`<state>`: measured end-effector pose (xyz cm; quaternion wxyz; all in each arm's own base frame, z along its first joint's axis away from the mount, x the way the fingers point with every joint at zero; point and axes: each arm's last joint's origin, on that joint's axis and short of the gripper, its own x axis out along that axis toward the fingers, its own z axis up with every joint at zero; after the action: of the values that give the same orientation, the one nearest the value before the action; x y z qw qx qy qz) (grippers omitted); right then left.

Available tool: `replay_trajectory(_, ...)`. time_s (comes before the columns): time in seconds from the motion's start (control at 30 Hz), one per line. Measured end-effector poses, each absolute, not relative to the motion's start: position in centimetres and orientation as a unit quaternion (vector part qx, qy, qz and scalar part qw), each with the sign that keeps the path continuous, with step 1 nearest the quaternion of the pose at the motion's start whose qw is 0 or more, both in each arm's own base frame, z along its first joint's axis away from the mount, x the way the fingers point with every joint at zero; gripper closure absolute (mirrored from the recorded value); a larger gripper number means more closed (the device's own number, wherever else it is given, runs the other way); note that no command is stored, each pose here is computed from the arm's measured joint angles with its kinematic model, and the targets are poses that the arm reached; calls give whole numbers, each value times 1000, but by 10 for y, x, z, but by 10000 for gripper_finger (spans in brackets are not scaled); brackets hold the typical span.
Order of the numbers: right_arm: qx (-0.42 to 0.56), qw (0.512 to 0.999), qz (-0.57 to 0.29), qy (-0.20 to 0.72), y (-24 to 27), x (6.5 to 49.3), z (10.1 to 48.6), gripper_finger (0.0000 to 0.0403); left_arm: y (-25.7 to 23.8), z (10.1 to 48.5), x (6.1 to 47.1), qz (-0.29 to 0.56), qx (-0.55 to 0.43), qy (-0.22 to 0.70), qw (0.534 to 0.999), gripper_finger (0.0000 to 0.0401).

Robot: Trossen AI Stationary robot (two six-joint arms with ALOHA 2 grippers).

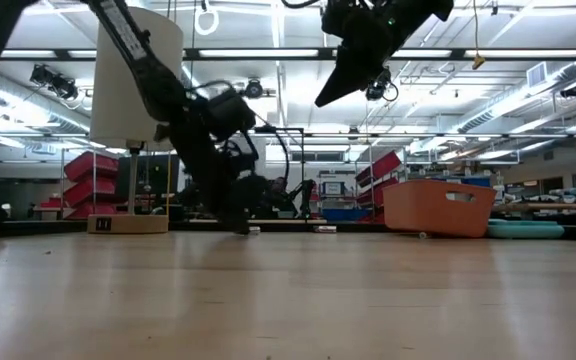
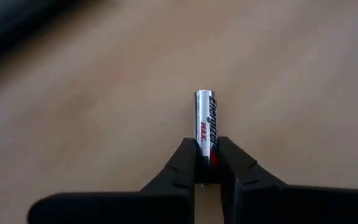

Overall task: Sort batteries
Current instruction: Put the silver battery into the yellow bin

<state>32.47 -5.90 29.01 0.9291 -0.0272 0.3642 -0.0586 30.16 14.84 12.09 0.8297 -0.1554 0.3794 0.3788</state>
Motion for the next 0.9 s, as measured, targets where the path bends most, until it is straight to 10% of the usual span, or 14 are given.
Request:
replay_trajectory(0.47, -65, 907, -133, 395, -55, 322, 287, 403, 19, 244, 249, 135, -118, 407, 896, 378)
replay_trajectory(0.63, -67, 910, -133, 388, -55, 323, 288, 403, -47, 266, 206, -27, -209, 475, 854, 371)
replay_trajectory(0.9, -67, 921, -135, 360, -55, 326, 286, 403, -112, 293, 172, -26, -275, 575, 770, 377)
